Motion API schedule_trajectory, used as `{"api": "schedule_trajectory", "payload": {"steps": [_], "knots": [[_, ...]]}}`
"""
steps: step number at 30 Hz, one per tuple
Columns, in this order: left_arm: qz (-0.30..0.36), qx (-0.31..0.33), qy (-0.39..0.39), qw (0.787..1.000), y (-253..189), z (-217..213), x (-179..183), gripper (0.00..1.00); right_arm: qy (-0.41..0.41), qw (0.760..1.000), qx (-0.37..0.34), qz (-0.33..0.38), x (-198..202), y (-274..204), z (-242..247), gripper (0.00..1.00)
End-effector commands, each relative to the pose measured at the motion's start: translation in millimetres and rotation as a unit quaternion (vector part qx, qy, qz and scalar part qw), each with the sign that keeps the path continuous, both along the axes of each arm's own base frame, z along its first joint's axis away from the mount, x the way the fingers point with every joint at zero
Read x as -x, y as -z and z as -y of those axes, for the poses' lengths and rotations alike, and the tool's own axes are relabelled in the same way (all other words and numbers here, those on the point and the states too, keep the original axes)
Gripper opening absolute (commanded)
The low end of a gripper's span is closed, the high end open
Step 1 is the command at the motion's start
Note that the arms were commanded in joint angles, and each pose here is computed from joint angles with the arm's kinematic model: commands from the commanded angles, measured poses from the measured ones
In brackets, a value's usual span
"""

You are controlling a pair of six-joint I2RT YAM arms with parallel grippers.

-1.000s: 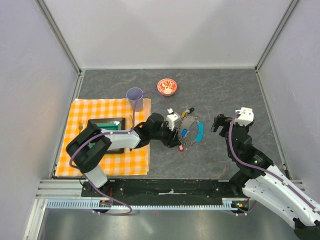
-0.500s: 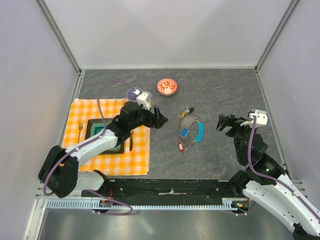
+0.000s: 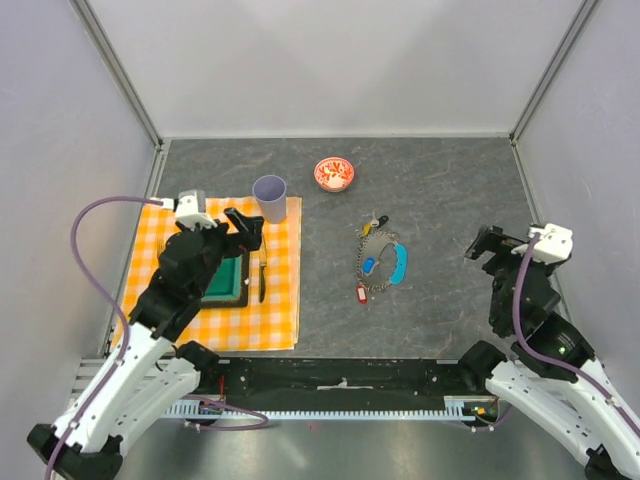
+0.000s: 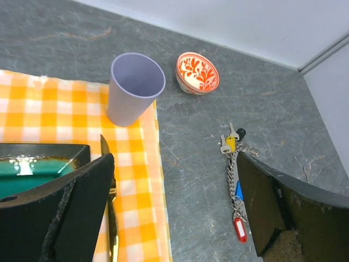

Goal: Put the keys on the keyring

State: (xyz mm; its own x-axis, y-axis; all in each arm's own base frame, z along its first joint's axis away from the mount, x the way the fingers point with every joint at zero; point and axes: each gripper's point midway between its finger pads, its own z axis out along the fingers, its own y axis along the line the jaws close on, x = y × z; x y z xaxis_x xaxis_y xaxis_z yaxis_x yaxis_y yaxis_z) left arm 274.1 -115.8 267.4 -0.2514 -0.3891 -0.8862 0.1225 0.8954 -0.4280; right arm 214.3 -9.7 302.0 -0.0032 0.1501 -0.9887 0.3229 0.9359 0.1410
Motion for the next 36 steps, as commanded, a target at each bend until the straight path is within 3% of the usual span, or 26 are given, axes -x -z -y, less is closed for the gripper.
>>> {"api": "schedule_trajectory", "payload": {"steps": [1, 6, 13, 18, 36], "knots": [[0.050, -0.025, -0.035, 0.998, -35, -35, 30, 0.99, 0.046, 0.999, 0.004, 0.019, 21, -17, 30, 0.98], [0.134, -0.046, -0.076, 0.987, -70, -80, 74, 0.99, 0.045, 0.998, -0.017, 0.035, 32, -8, 38, 0.98], [0.196, -0.029, -0.111, 0.974, -63, -110, 109, 0.99, 0.045, 0.998, -0.031, 0.043, 35, -1, 40, 0.98], [0.192, -0.029, -0.117, 0.974, -44, -113, 110, 0.99, 0.043, 0.998, -0.034, 0.040, 30, 5, 35, 0.98], [0.209, -0.045, -0.114, 0.970, -49, -111, 108, 0.99, 0.030, 0.998, -0.029, 0.038, 25, 8, 28, 0.98]]}}
